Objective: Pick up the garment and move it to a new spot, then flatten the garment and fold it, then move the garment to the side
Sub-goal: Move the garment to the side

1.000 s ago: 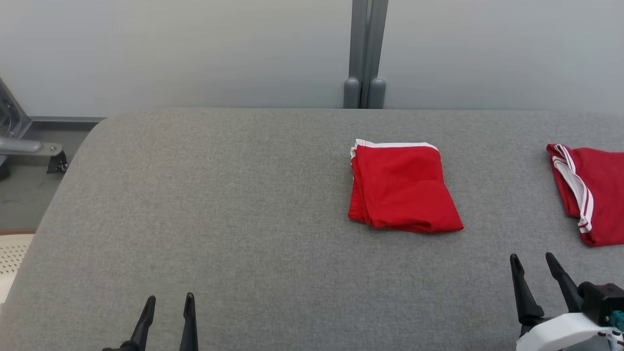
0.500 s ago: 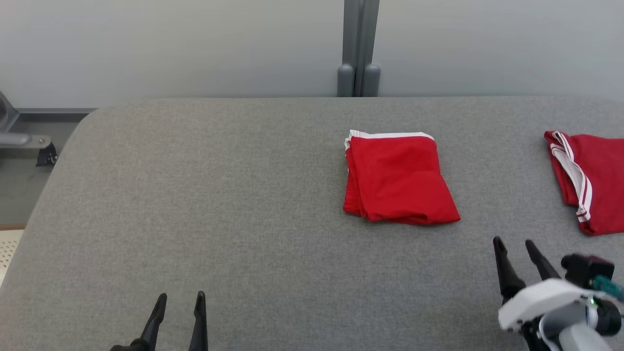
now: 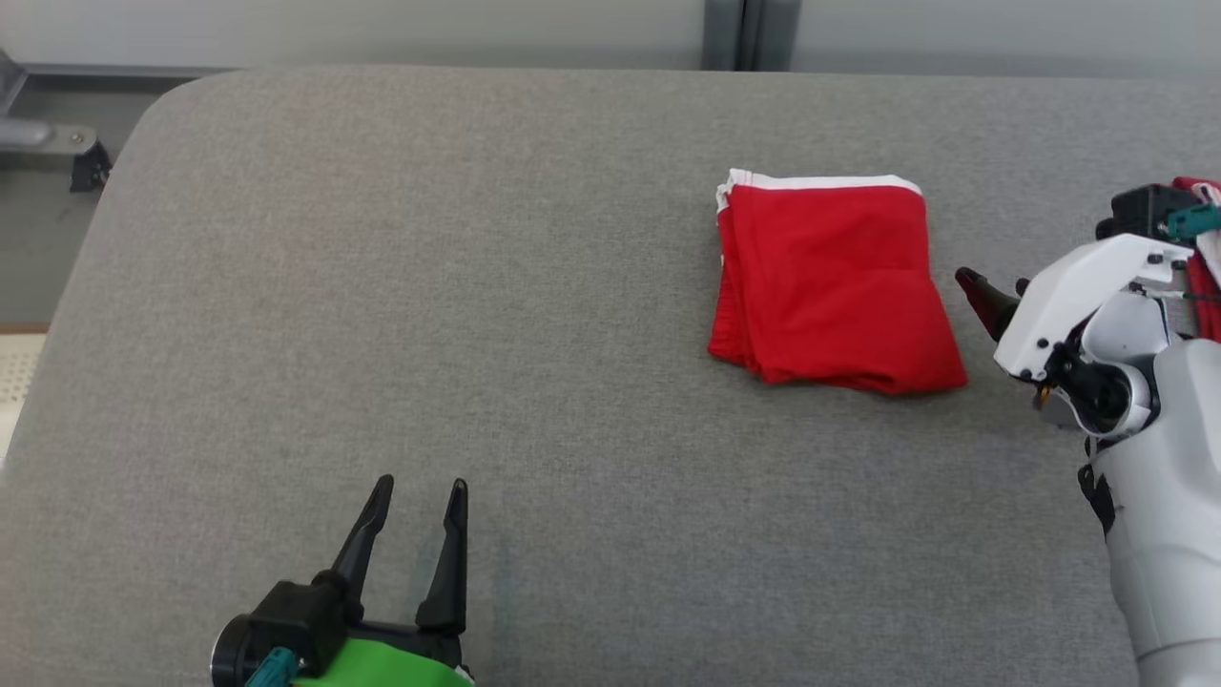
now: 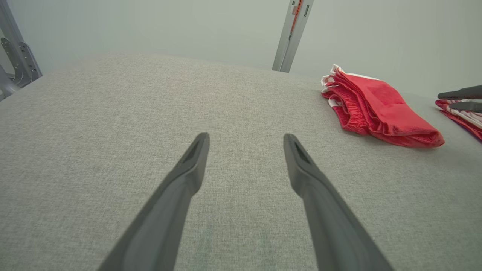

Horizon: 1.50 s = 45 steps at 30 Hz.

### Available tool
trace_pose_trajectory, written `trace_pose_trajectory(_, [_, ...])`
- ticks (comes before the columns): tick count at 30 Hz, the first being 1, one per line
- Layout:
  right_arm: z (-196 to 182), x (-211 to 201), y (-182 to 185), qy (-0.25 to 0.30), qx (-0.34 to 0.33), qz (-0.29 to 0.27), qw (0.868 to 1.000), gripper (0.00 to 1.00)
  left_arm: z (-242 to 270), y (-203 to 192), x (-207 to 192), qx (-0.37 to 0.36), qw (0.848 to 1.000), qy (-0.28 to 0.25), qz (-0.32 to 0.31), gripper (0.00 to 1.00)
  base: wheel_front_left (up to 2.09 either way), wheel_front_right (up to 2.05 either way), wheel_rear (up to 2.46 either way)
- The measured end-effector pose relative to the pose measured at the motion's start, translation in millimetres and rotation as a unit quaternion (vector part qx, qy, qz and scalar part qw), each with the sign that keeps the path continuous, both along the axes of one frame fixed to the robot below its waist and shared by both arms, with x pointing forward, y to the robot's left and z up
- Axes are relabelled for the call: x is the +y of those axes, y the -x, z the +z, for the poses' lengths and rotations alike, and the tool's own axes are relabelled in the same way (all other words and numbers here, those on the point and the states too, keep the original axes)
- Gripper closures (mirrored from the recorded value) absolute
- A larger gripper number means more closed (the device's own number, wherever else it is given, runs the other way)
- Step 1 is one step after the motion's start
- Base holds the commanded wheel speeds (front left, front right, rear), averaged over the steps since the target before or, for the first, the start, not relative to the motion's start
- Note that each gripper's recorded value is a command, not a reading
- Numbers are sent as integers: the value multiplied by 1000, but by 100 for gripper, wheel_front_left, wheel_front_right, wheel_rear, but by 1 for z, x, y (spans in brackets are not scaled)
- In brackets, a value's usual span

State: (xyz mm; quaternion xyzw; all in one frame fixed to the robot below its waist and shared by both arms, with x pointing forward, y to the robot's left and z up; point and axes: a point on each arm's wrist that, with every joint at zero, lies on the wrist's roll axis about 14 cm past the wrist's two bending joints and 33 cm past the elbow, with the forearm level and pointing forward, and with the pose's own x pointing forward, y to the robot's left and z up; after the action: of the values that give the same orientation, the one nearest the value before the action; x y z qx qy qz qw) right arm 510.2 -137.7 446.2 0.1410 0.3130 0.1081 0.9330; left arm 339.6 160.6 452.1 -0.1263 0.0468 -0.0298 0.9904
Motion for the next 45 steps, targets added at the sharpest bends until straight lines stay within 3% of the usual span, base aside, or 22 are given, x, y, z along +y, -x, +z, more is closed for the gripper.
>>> trace_pose_trajectory(12, [-60, 42, -15, -18, 93, 7, 995, 0, -13, 5, 25, 26, 999, -2, 44, 0, 0, 0, 0])
trace_pose_trajectory(13, [-61, 43, -16, -21, 96, 6, 995, 20, -14, 5, 26, 27, 999, -2, 46, 0, 0, 0, 0])
trace_pose_trajectory(14, [-60, 44, -17, -28, 94, 2, 995, 95, -14, 4, 26, 28, 999, -4, 44, 0, 0, 0, 0])
trace_pose_trajectory(15, [-58, 43, -19, -35, 89, -5, 995, 100, -14, 4, 26, 28, 999, -6, 43, 0, 0, 0, 0])
trace_pose_trajectory(19, [-49, 41, -22, -56, 79, -17, 995, 100, -12, -3, 23, 22, 999, -9, 35, 0, 0, 0, 0])
trace_pose_trajectory(25, [-16, -6, -33, -40, 32, -49, 997, 100, -10, -17, 11, 14, 1000, -6, 12, 0, 0, 0, 0])
trace_pose_trajectory(37, [56, -149, -21, 69, -21, -148, 986, 100, -10, -66, -58, -10, 993, 1, -113, 0, 0, 0, 0])
trace_pose_trajectory(45, [55, -196, -26, 139, 18, -190, 972, 100, -42, -79, -71, 27, 990, 9, -141, 0, 0, 0, 0])
